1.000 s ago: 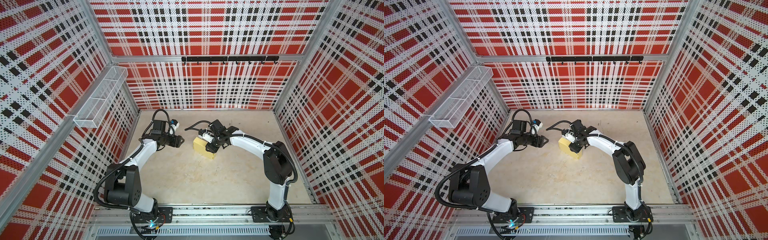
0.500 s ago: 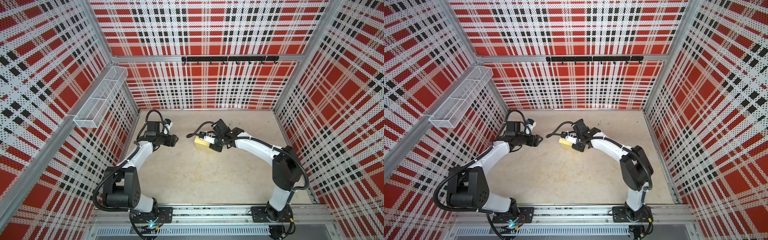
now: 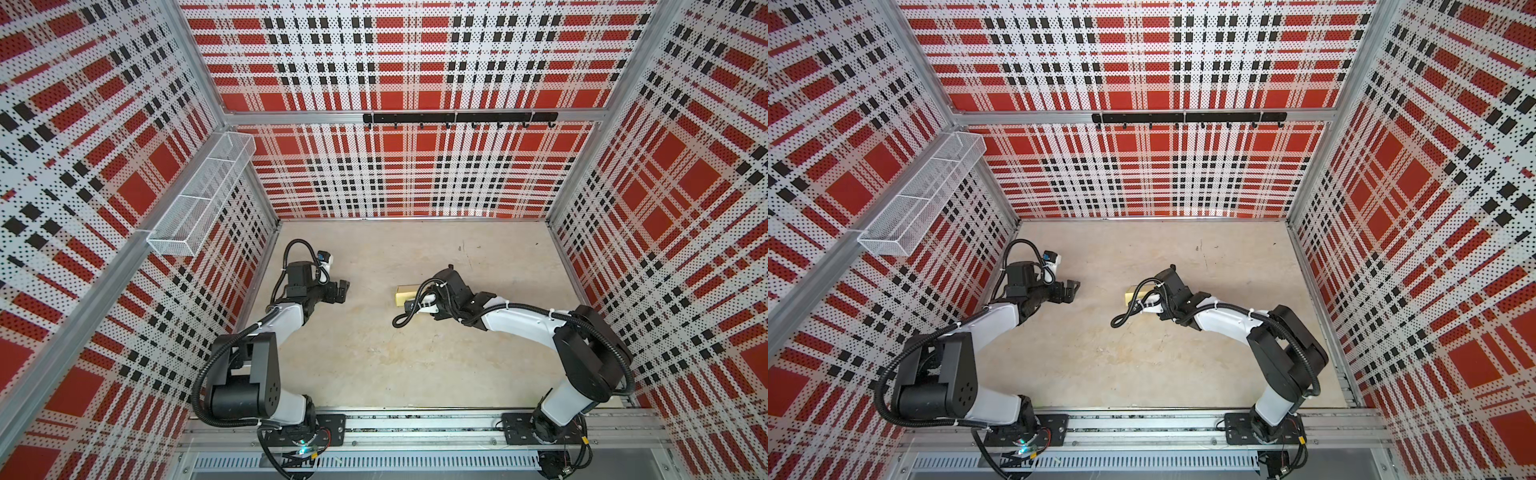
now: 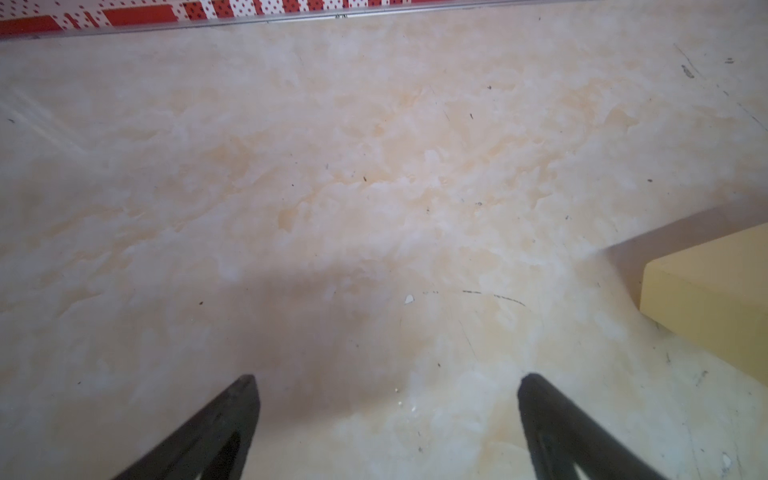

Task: Fold the paper box
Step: 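Set the closed yellow box flat on the table with the right gripper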

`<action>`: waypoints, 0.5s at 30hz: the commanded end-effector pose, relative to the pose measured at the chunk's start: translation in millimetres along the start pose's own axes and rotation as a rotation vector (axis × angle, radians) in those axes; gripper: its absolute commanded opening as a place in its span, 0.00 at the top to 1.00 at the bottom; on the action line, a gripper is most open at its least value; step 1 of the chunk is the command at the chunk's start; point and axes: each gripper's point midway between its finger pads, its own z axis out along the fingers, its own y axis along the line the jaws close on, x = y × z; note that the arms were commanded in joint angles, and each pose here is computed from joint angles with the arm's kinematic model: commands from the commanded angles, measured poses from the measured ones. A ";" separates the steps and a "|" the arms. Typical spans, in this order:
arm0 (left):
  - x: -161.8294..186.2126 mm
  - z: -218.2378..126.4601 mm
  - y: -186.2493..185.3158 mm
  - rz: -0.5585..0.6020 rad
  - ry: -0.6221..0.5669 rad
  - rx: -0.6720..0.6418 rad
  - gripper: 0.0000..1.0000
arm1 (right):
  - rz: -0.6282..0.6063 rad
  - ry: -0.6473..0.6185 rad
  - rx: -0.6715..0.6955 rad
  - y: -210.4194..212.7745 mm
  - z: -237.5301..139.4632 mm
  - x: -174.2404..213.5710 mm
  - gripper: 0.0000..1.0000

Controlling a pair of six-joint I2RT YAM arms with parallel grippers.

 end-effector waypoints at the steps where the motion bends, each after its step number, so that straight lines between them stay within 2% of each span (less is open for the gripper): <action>1: -37.9 -9.6 10.2 -0.002 -0.186 -0.057 0.00 | -0.075 0.033 0.069 -1.4 1.2 7.4 0.62; 4: -33.7 -7.3 10.6 0.009 -0.207 -0.074 0.00 | -0.085 -0.010 0.081 10.9 -1.9 5.6 0.51; 9: -29.7 -3.6 5.0 0.017 -0.256 -0.063 0.01 | -0.074 0.001 0.034 29.4 -4.8 7.9 0.31; 13: -33.1 -3.7 -7.9 0.061 -0.328 -0.054 0.01 | -0.040 -0.025 0.017 39.6 -12.5 1.0 0.22; 15: -30.0 -0.8 -12.8 0.088 -0.319 -0.061 0.01 | -0.023 -0.034 0.002 44.4 -16.2 -4.5 0.20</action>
